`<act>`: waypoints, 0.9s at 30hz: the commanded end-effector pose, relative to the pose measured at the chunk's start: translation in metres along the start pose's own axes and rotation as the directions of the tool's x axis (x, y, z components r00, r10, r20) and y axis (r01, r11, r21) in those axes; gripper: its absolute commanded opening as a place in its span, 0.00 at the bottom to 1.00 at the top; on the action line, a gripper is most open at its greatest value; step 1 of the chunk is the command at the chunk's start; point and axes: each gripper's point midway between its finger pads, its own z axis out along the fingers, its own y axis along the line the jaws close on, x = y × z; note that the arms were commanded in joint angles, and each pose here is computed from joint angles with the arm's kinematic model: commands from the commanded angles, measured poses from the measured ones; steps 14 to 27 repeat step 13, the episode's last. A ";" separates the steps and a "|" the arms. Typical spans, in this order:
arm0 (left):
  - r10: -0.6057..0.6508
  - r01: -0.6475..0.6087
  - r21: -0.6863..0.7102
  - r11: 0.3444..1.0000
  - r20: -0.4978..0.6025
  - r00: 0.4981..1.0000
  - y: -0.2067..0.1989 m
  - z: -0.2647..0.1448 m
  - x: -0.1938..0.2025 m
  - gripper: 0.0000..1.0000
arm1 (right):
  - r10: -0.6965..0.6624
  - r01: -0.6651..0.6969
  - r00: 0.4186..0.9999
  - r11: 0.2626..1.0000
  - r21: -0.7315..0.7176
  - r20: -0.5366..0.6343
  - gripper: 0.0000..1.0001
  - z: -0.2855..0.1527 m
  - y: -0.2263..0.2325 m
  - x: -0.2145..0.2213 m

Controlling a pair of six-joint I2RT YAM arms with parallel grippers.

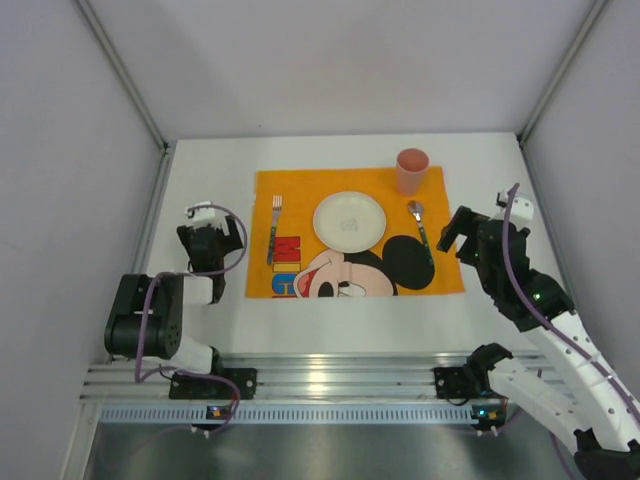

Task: Set the dinner table for one person

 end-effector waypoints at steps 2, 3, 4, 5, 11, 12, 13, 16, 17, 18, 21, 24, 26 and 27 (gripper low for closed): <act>-0.078 0.067 0.069 0.995 0.176 0.981 0.000 -0.004 -0.025 0.98 | 0.004 -0.003 0.999 1.000 -0.031 0.032 1.00 -0.005 0.010 -0.018; -0.072 0.060 0.083 0.995 0.145 0.987 -0.003 -0.003 -0.017 0.98 | 0.003 -0.002 1.000 0.999 -0.033 0.031 1.00 -0.005 0.011 -0.019; -0.072 0.055 0.107 0.993 0.160 0.984 -0.007 -0.004 -0.018 0.98 | -0.001 0.002 0.999 0.999 -0.035 0.035 1.00 -0.006 0.011 -0.021; -0.040 0.021 0.111 0.994 0.168 0.985 -0.009 -0.002 -0.015 0.98 | -0.006 0.007 1.000 0.999 -0.037 0.030 1.00 -0.005 0.012 -0.020; -0.035 0.018 0.105 0.994 0.158 0.987 -0.011 -0.003 -0.015 0.99 | -0.026 0.027 0.999 0.999 -0.047 0.034 1.00 -0.001 0.019 -0.026; -0.035 0.017 0.108 0.994 0.163 0.986 -0.011 -0.003 -0.015 0.99 | -0.023 0.025 0.999 0.999 -0.046 0.041 1.00 0.000 0.020 -0.027; -0.031 0.013 0.108 0.994 0.168 0.985 -0.011 -0.003 -0.016 0.98 | -0.036 0.038 0.999 0.999 -0.035 0.038 1.00 0.003 0.018 -0.026; -0.031 0.013 0.108 0.994 0.168 0.985 -0.011 -0.003 -0.016 0.98 | -0.036 0.038 0.999 0.999 -0.035 0.038 1.00 0.003 0.018 -0.026; -0.031 0.013 0.108 0.994 0.168 0.985 -0.011 -0.003 -0.016 0.98 | -0.036 0.038 0.999 0.999 -0.035 0.038 1.00 0.003 0.018 -0.026; -0.031 0.013 0.108 0.994 0.168 0.985 -0.011 -0.003 -0.016 0.98 | -0.036 0.038 0.999 0.999 -0.035 0.038 1.00 0.003 0.018 -0.026; -0.031 0.013 0.108 0.994 0.168 0.985 -0.011 -0.003 -0.016 0.98 | -0.036 0.038 0.999 0.999 -0.035 0.038 1.00 0.003 0.018 -0.026; -0.031 0.013 0.108 0.994 0.168 0.985 -0.011 -0.003 -0.016 0.98 | -0.036 0.038 0.999 0.999 -0.035 0.038 1.00 0.003 0.018 -0.026; -0.031 0.013 0.108 0.994 0.168 0.985 -0.011 -0.003 -0.016 0.98 | -0.036 0.038 0.999 0.999 -0.035 0.038 1.00 0.003 0.018 -0.026; -0.031 0.013 0.108 0.994 0.168 0.985 -0.011 -0.003 -0.016 0.98 | -0.036 0.038 0.999 0.999 -0.035 0.038 1.00 0.003 0.018 -0.026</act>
